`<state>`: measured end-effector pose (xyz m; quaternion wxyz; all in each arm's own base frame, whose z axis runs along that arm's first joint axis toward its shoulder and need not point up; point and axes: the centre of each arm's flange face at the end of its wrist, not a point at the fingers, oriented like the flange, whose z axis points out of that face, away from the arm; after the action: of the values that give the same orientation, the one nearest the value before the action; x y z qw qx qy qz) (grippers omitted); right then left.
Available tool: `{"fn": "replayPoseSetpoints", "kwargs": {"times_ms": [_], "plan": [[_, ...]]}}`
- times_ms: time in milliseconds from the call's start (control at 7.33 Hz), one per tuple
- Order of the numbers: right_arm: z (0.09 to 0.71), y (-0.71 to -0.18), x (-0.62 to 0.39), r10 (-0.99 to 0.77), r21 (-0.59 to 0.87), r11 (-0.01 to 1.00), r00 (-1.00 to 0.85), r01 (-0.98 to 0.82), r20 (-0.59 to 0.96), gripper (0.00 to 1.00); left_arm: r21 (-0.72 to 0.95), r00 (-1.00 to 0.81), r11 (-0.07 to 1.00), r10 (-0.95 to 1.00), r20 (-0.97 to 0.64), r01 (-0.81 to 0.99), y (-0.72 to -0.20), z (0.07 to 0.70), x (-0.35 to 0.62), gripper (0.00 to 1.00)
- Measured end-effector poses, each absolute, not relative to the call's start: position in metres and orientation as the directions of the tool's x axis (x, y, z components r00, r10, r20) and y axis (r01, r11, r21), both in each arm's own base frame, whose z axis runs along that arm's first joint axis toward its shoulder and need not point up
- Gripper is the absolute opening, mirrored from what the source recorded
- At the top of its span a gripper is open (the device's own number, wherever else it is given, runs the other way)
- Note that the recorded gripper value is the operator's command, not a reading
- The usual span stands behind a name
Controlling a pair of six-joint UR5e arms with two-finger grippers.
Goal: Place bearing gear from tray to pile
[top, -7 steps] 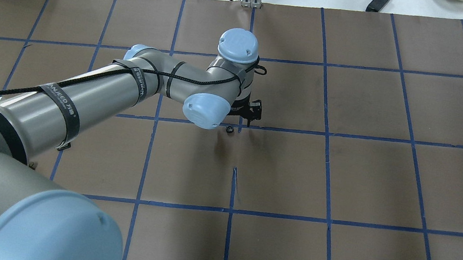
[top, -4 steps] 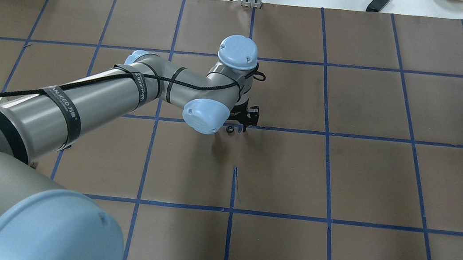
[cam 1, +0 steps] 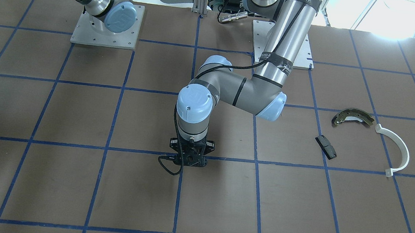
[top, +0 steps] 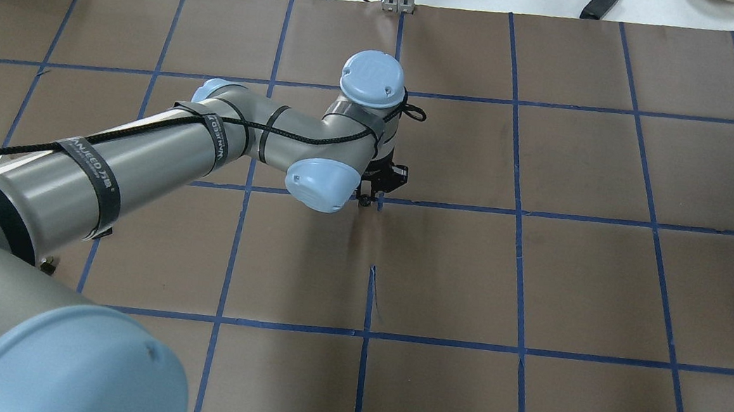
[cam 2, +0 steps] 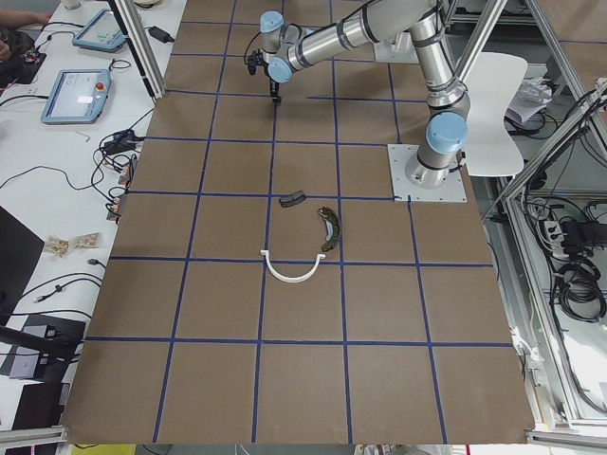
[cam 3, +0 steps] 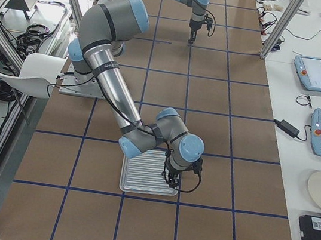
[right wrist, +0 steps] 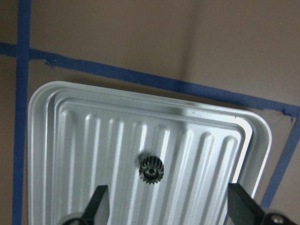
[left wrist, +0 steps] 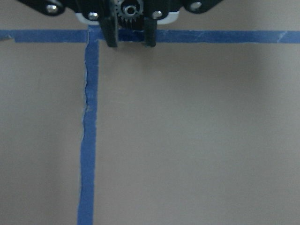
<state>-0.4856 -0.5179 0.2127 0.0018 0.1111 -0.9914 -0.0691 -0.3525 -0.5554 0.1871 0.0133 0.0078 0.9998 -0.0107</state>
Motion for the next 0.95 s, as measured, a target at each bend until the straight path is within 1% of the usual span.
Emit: {"fn": "replayPoseSetpoints", "kwargs": {"times_ms": [136, 273, 409, 682, 955], "plan": [[0.197, -0.520, -0.489, -0.224, 0.138, 0.965, -0.975, -0.223, -0.012, 0.80, -0.028, -0.999, 0.999, 0.044, -0.023, 0.045, -0.561, 0.205, -0.339, 0.00], [0.187, -0.521, -0.490, -0.226, 0.141, 0.964, -0.974, -0.226, -0.015, 0.78, -0.022, -0.997, 0.997, 0.071, -0.027, 0.071, -0.570, 0.226, -0.306, 0.00], [0.180, -0.520, -0.490, -0.227, 0.148, 0.963, -0.974, -0.227, -0.019, 0.74, 0.001, -0.993, 0.994, 0.110, -0.036, 0.110, -0.583, 0.247, -0.253, 0.00], [0.178, -0.518, -0.489, -0.222, 0.159, 0.962, -0.975, -0.222, -0.019, 0.53, 0.054, -0.981, 0.981, 0.190, -0.032, 0.188, -0.593, 0.285, -0.136, 0.00], [0.177, -0.517, -0.488, -0.220, 0.163, 0.962, -0.975, -0.220, -0.022, 0.32, 0.069, -0.964, 0.962, 0.265, -0.007, 0.264, -0.584, 0.298, -0.019, 0.00]]}}
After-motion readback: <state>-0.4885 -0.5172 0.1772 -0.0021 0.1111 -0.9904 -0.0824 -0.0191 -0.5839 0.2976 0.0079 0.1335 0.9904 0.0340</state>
